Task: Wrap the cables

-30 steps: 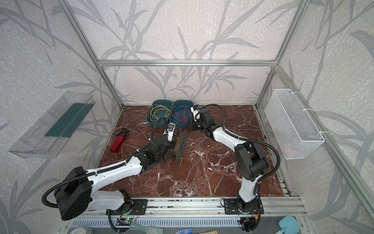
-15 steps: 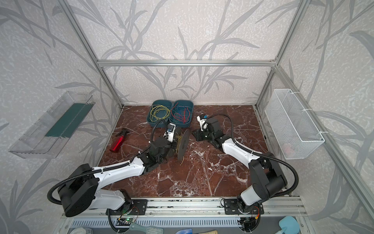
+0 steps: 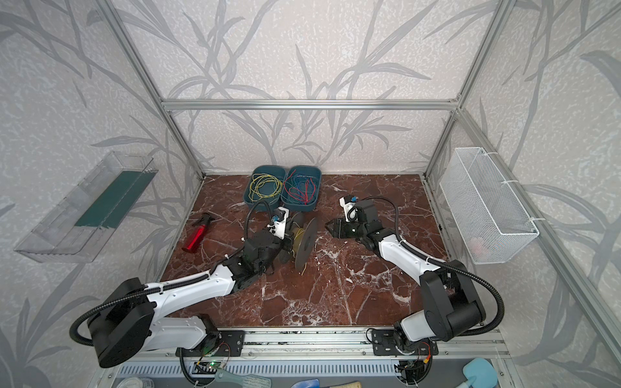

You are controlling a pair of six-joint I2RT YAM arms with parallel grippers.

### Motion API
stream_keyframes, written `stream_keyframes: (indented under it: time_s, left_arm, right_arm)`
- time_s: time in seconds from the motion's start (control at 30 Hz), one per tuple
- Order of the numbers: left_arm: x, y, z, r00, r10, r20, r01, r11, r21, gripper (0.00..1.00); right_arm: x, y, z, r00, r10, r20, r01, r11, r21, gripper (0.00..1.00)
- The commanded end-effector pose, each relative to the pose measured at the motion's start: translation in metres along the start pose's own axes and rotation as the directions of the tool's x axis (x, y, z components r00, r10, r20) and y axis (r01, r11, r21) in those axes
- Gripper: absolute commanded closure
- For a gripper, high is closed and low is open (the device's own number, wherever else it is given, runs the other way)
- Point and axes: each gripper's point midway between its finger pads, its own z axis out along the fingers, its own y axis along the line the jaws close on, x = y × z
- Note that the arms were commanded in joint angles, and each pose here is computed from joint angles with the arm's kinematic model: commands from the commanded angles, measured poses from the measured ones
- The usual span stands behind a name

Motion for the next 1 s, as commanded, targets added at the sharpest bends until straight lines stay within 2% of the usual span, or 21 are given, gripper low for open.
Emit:
stream_keyframes:
  time_s: [0.0, 0.23, 0.47, 0.83, 0.97]
  left_arm:
    - [0.035, -0.004, -0.009, 0.993, -0.046, -0.112, 0.051, 0.998, 0.046, 1.0]
    - [0.009, -0.008, -0.021, 0.992, -0.104, -0.074, 0.11, 0.991, 0.081, 1.0]
    - [-0.022, -0.003, -0.03, 0.988, -0.149, -0.036, 0.152, 0.986, 0.068, 1.0]
    - [-0.059, 0.013, -0.034, 0.946, -0.32, 0.044, 0.316, 0.944, 0.092, 1.0]
    - [-0.066, 0.015, -0.032, 0.94, -0.338, 0.053, 0.332, 0.938, 0.103, 1.0]
  right_arm:
    - [-0.01, 0.004, -0.011, 0.997, 0.062, 0.034, -0.059, 0.995, -0.078, 0.46]
    - [-0.017, -0.004, -0.023, 0.994, 0.087, 0.064, -0.083, 0.994, -0.072, 0.45]
    - [-0.022, -0.004, -0.034, 0.992, 0.089, 0.094, -0.083, 0.994, -0.066, 0.44]
    - [-0.021, -0.006, -0.047, 0.988, 0.099, 0.119, -0.092, 0.994, -0.066, 0.44]
    - [-0.017, -0.006, -0.044, 0.989, 0.107, 0.106, -0.099, 0.992, -0.08, 0.44]
